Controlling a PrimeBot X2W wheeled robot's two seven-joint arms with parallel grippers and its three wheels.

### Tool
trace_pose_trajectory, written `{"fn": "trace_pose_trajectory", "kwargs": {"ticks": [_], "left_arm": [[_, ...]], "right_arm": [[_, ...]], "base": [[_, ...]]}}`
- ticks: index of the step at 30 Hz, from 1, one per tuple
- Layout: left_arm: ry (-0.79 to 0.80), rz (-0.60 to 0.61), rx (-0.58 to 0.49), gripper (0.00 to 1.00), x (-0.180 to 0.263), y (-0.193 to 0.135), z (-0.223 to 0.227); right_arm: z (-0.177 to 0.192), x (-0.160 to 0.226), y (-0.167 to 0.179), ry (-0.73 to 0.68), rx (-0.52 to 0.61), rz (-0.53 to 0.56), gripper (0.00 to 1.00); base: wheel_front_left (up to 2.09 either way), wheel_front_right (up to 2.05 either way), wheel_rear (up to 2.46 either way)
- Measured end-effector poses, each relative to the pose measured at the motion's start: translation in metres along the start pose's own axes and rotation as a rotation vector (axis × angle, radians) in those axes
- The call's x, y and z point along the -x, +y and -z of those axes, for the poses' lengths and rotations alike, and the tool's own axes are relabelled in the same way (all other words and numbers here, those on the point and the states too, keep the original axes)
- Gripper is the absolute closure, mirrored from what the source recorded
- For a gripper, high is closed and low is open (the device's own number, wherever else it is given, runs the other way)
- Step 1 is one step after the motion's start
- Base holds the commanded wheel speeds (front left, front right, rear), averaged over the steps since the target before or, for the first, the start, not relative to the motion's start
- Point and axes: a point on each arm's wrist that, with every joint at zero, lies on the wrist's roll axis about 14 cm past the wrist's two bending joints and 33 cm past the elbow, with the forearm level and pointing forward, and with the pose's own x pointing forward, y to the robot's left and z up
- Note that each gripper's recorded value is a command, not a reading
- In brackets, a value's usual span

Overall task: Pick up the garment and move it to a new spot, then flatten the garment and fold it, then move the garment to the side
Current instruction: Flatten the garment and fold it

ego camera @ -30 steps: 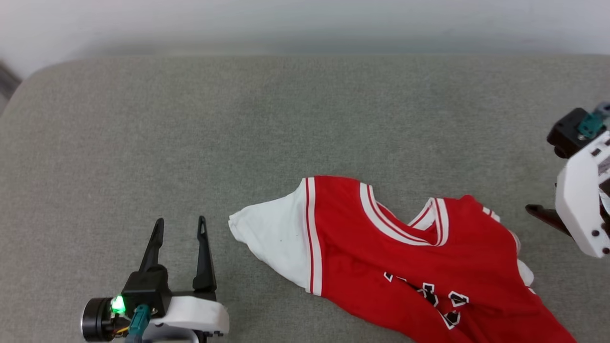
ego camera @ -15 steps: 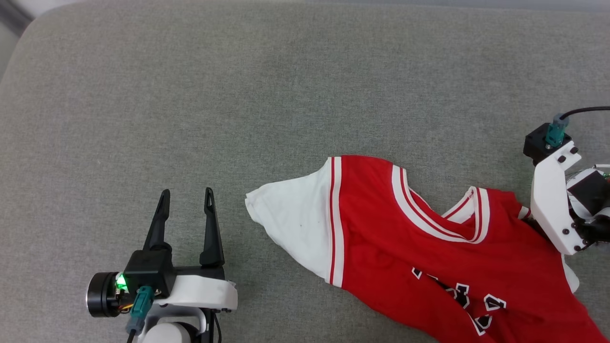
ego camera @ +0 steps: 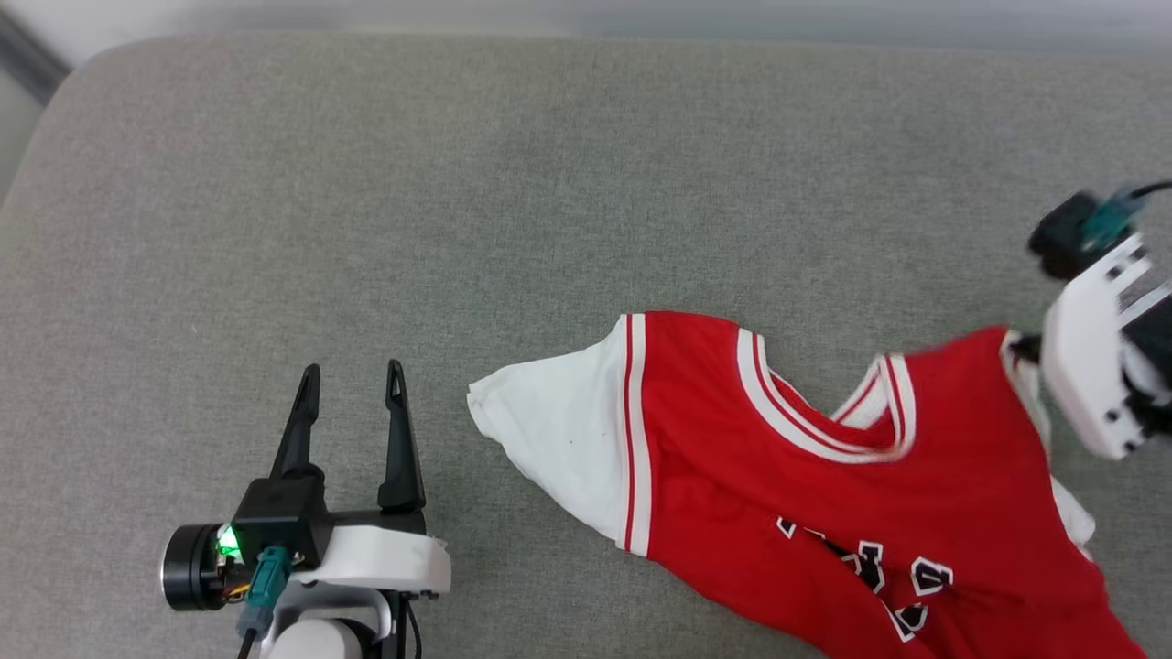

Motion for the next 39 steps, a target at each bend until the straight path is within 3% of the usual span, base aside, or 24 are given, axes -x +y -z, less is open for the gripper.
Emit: {"fn": "trace_pose_trajectory", "kwargs": {"ticks": [7, 12, 17, 25, 31, 32, 33, 39], "left_arm": [[-0.011, -0.007, 0.012, 0.00, 0.006, 0.000, -0.005], [0.004, -0.008, 0.013, 0.00, 0.006, 0.000, 0.000], [0.027, -0.014, 0.014, 0.00, 0.000, 0.001, 0.009], [0.061, -0.032, 0.011, 0.00, -0.009, 0.005, 0.023], [0.070, -0.038, 0.005, 0.00, -0.009, 0.007, 0.026], [0.068, -0.038, 0.005, 0.00, -0.009, 0.007, 0.025], [0.065, -0.039, 0.005, 0.00, -0.009, 0.008, 0.023], [0.027, -0.022, -0.013, 0.00, -0.007, 0.009, 0.010]], "right_arm": [[-0.039, 0.057, -0.046, -0.149, 0.036, 0.146, 1.00], [-0.056, 0.065, -0.071, -0.154, 0.051, 0.217, 1.00], [-0.054, 0.033, -0.082, -0.078, 0.032, 0.234, 1.00], [-0.048, -0.055, -0.025, 0.018, 0.034, 0.066, 1.00], [-0.047, -0.067, -0.017, 0.020, 0.035, 0.050, 1.00], [-0.047, -0.065, -0.017, 0.008, 0.029, 0.053, 0.78], [-0.049, -0.063, -0.018, -0.008, 0.033, 0.059, 0.00], [-0.079, -0.034, -0.007, -0.248, 0.091, 0.064, 0.00]], "base": [[0.00, 0.00, 0.00], [0.00, 0.00, 0.00], [0.00, 0.00, 0.00], [0.00, 0.00, 0.00], [0.00, 0.00, 0.00], [0.00, 0.00, 0.00], [0.00, 0.00, 0.00], [0.00, 0.00, 0.00]]}}
